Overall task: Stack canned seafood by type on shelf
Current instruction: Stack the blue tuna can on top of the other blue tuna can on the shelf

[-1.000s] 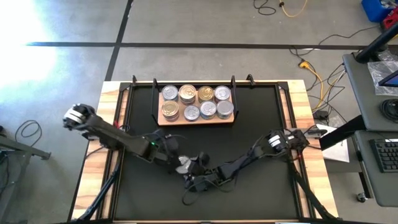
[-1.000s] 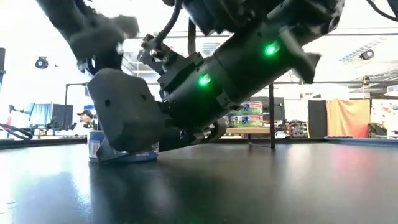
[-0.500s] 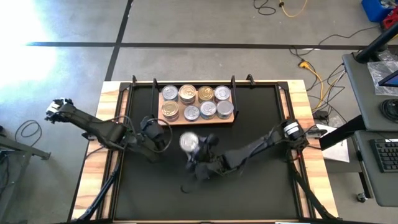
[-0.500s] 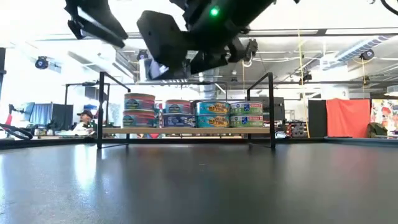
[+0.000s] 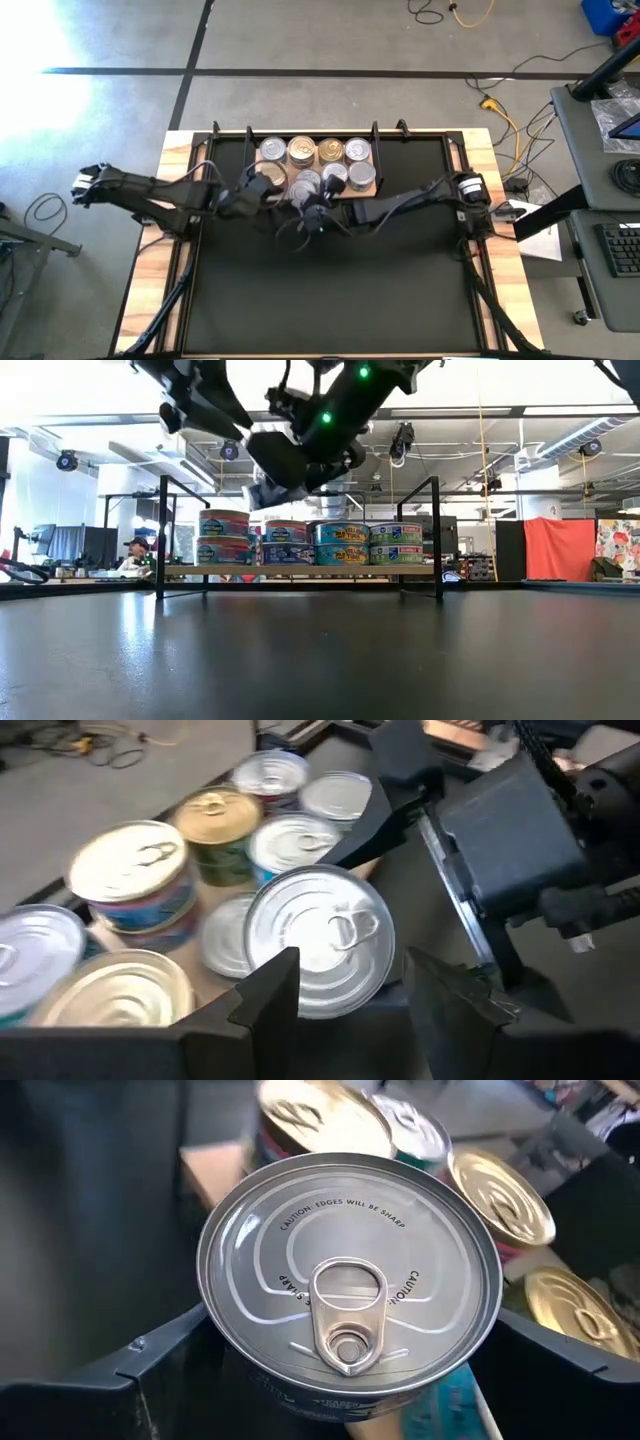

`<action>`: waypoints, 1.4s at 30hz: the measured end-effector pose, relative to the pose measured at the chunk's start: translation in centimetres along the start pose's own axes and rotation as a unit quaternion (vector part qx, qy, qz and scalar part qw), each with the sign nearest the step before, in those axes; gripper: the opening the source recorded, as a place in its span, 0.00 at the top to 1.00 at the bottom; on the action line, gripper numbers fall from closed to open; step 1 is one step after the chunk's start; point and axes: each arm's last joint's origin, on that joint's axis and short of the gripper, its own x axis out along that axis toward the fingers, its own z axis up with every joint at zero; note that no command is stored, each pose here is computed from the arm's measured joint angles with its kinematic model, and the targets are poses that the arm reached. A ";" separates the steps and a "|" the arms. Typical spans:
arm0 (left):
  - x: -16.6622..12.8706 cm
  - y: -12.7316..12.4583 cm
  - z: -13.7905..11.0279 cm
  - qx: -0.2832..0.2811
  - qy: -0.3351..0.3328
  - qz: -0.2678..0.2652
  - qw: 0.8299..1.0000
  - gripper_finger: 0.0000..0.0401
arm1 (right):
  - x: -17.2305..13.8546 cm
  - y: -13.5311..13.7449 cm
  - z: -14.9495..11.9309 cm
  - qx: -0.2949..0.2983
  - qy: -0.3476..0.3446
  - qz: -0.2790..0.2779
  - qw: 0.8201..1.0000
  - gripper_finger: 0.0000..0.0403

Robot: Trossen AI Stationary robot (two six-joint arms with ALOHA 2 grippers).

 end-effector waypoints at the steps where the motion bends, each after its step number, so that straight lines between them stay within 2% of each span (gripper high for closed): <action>1: 0.3 0.3 0.2 0.001 0.000 0.008 1.000 0.60 | 0.3 -0.6 0.0 -0.002 0.010 0.000 1.000 0.11; 7: 2.3 1.7 0.9 0.013 -0.004 0.041 0.999 0.63 | 1.4 -3.6 1.0 0.007 0.027 0.035 0.999 0.11; 14: 4.3 2.4 1.4 0.009 0.004 0.006 1.000 0.70 | 3.3 -5.9 1.0 0.005 0.050 0.086 0.995 0.10; 19: 4.8 3.6 1.9 0.005 -0.002 0.025 1.000 0.84 | 3.9 -6.8 0.9 -0.011 0.056 0.093 0.994 0.10; 23: 5.1 4.2 2.5 0.017 -0.007 -0.019 1.000 0.98 | 4.3 -7.3 1.0 -0.012 0.057 0.128 0.990 0.10; 25: 5.3 4.2 2.8 0.023 -0.017 -0.036 0.999 0.98 | 4.5 -7.6 0.9 -0.011 0.061 0.138 0.989 0.10; 33: 7.0 4.8 2.5 0.023 0.001 -0.024 0.999 1.00 | 5.2 -8.8 0.9 -0.011 0.066 0.131 0.989 0.10; 37: 8.0 4.8 2.1 0.025 0.012 -0.019 0.999 1.00 | 5.3 -8.8 0.8 -0.011 0.067 0.146 0.987 0.10; 42: 8.4 4.7 2.3 0.029 0.000 -0.020 0.999 1.00 | 5.2 -8.8 0.7 -0.021 0.072 0.149 0.986 0.10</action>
